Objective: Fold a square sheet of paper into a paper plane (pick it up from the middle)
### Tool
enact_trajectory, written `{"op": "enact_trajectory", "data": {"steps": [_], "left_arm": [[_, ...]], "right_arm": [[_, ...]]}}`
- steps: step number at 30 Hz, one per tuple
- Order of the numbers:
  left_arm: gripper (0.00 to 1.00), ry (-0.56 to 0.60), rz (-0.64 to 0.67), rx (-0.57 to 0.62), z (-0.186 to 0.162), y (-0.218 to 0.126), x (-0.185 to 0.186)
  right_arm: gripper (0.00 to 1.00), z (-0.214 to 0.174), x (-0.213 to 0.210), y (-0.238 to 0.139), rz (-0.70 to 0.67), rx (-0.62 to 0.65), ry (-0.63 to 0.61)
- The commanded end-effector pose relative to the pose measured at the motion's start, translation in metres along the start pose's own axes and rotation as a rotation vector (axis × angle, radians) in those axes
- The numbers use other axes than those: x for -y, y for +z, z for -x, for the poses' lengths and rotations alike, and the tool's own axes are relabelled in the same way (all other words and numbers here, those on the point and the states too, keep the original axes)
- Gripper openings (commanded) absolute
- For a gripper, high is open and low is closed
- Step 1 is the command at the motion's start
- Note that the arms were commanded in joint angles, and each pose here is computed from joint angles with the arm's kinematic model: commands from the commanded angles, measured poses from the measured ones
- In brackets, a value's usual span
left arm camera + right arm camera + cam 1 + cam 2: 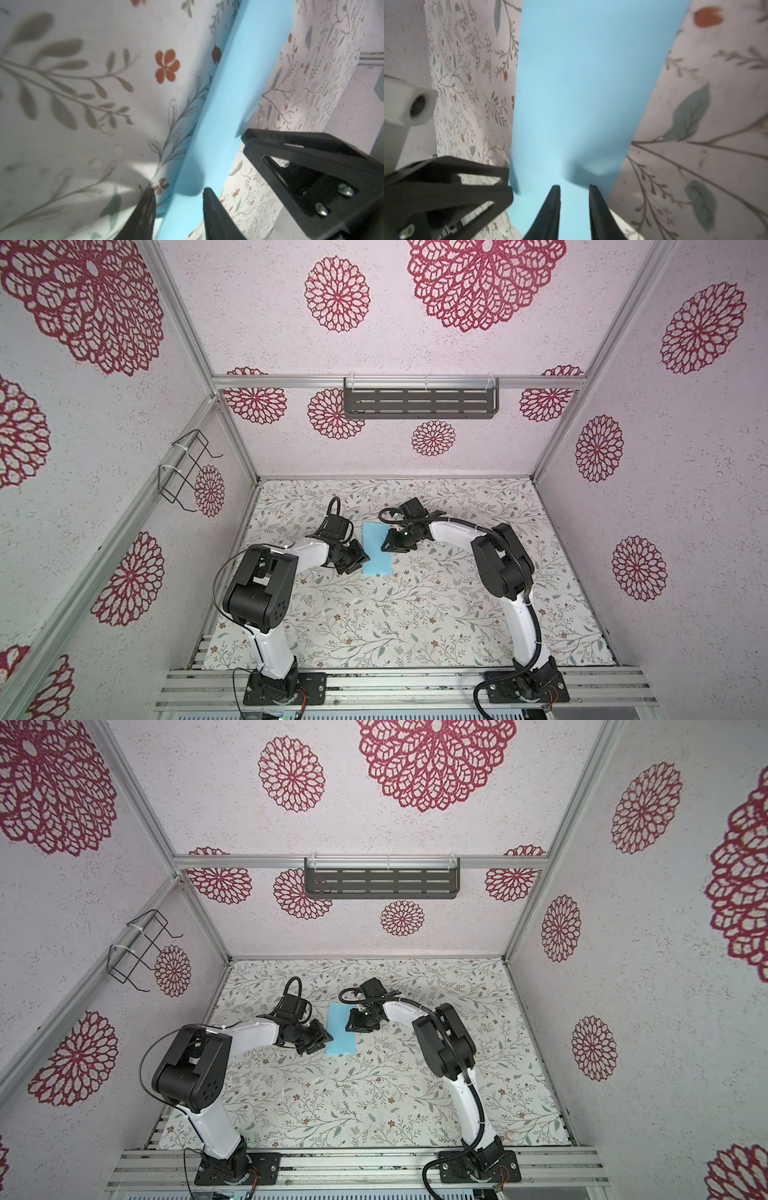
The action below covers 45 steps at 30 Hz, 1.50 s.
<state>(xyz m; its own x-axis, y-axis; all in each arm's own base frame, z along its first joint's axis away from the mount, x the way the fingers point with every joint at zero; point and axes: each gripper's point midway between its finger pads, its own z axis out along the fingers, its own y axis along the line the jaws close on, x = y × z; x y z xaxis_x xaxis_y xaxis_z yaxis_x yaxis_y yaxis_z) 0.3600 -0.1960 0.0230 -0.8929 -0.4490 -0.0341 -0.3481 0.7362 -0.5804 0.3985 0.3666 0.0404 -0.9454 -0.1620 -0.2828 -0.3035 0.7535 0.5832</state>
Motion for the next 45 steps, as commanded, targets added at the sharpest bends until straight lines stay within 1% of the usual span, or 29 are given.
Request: {"op": "enact_trajectory", "data": {"steps": [1,4,8,12,15,17,20,24,28,32,35,36,40,42,45], "left_arm": [[0.42,0.008,-0.079,-0.013,-0.005,0.005,0.026],[0.43,0.036,-0.138,-0.036,-0.011,0.007,0.048],[0.47,0.101,-0.18,-0.069,-0.021,0.015,0.076],[0.5,0.143,-0.199,-0.113,-0.031,0.028,0.093],[0.53,0.165,-0.185,-0.131,-0.036,0.031,0.097],[0.56,0.172,-0.157,-0.115,-0.032,0.025,0.091],[0.59,0.187,-0.153,-0.078,-0.021,0.006,0.086],[0.6,0.191,-0.167,0.002,0.006,-0.019,0.082],[0.54,0.199,-0.155,0.047,0.03,-0.02,0.075],[0.44,0.227,-0.147,0.057,0.044,-0.009,0.077],[0.41,0.238,-0.155,0.058,0.053,-0.002,0.085],[0.4,0.222,-0.137,0.035,0.055,0.013,0.077],[0.35,0.214,-0.14,0.021,0.062,0.027,0.08],[0.34,0.212,-0.129,0.016,0.064,0.032,0.079],[0.31,0.209,-0.119,0.009,0.064,0.037,0.076]], "right_arm": [[0.32,0.04,-0.02,-0.058,0.043,0.182,0.007],[0.33,0.046,-0.015,-0.083,0.057,0.271,0.052],[0.33,0.038,0.004,-0.107,-0.001,0.348,0.097],[0.33,0.026,0.02,-0.125,-0.056,0.407,0.127],[0.33,0.02,0.023,-0.134,-0.054,0.437,0.15],[0.33,0.019,0.018,-0.135,-0.028,0.443,0.153],[0.32,0.021,0.001,-0.135,0.031,0.432,0.138],[0.31,0.02,-0.027,-0.127,0.067,0.421,0.092],[0.28,0.019,-0.033,-0.125,0.027,0.459,0.095],[0.28,0.021,-0.028,-0.147,-0.046,0.556,0.096],[0.3,0.023,-0.032,-0.163,-0.063,0.6,0.055],[0.3,0.024,-0.035,-0.165,-0.061,0.598,0.038],[0.3,0.021,-0.052,-0.154,0.001,0.545,-0.019],[0.29,0.018,-0.058,-0.138,0.037,0.49,-0.029],[0.27,0.014,-0.057,-0.111,0.084,0.405,0.005]]}}
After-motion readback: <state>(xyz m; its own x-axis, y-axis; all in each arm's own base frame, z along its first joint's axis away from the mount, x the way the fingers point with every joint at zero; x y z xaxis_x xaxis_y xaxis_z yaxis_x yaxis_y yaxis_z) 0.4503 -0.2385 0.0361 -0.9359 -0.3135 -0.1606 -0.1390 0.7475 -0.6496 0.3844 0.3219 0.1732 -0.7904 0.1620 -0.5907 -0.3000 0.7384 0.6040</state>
